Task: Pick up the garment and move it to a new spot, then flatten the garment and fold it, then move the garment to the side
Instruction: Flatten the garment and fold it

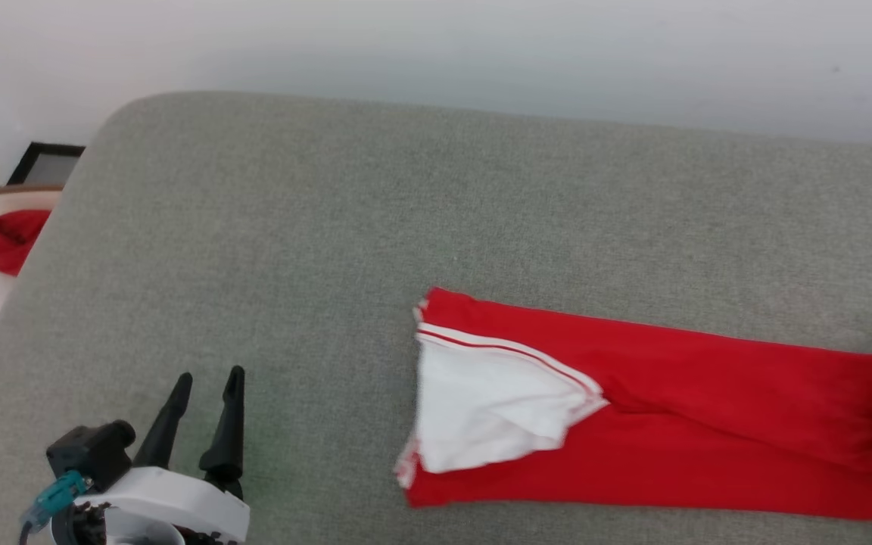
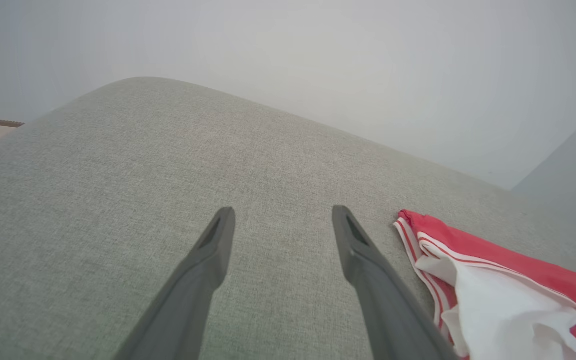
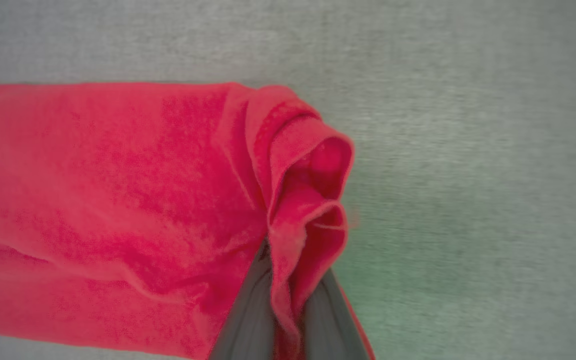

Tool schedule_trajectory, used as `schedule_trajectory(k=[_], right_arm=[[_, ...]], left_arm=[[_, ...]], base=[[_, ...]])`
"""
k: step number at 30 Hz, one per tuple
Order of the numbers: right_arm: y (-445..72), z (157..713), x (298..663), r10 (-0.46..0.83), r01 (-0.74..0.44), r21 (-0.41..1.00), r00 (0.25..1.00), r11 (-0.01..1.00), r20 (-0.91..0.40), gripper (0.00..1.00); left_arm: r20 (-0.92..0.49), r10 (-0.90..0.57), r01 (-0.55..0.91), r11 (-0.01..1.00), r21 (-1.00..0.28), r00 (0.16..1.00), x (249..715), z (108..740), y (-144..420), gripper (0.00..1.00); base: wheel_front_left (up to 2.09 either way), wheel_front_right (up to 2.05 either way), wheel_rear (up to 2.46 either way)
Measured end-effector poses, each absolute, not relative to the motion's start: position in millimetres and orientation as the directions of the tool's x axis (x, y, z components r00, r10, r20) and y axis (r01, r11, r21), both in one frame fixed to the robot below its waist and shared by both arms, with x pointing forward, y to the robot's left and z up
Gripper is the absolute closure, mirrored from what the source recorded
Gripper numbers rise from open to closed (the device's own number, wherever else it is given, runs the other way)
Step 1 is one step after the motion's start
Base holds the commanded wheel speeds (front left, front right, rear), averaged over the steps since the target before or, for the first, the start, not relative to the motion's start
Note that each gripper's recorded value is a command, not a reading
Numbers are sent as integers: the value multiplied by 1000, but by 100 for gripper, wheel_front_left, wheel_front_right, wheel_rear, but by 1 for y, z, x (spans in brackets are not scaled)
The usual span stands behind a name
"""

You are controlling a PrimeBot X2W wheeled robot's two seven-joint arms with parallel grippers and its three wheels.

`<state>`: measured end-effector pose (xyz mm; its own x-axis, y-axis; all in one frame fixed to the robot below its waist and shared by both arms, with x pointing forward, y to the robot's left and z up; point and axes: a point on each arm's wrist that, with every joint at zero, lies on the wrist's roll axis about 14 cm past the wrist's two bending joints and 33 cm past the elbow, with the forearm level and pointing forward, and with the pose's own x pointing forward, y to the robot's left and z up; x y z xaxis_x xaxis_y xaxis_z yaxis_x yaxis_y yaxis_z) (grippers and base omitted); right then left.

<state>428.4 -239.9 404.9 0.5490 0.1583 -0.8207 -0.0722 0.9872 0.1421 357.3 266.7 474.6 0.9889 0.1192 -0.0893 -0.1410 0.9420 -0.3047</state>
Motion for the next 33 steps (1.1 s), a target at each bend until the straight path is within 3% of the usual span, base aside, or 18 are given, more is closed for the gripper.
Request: schedule_trajectory(k=[6,12,22,27,33], right_arm=[[-282,421,424,59,1,73,577,997,-815,100],[-276,445,423,80,-29,78,615,996,-785,100],[-188,507,418,310,-271,163,696,949,-648,100],[-138,518,412,419,-383,195,682,903,-600,100],[-67,513,410,540,-501,245,614,830,-575,100]], left_arm=[[-77,113,-131,942,-308,991,353,478,264,0],[-69,107,-123,943,-308,992,347,481,263,0],[-51,81,-93,943,-320,995,340,490,253,0],[-50,75,-87,941,-326,996,336,491,251,0],[-45,72,-83,937,-340,996,335,493,249,0]], base=[[0,0,0],[0,0,0],[0,0,0],[0,0,0],[0,0,0]])
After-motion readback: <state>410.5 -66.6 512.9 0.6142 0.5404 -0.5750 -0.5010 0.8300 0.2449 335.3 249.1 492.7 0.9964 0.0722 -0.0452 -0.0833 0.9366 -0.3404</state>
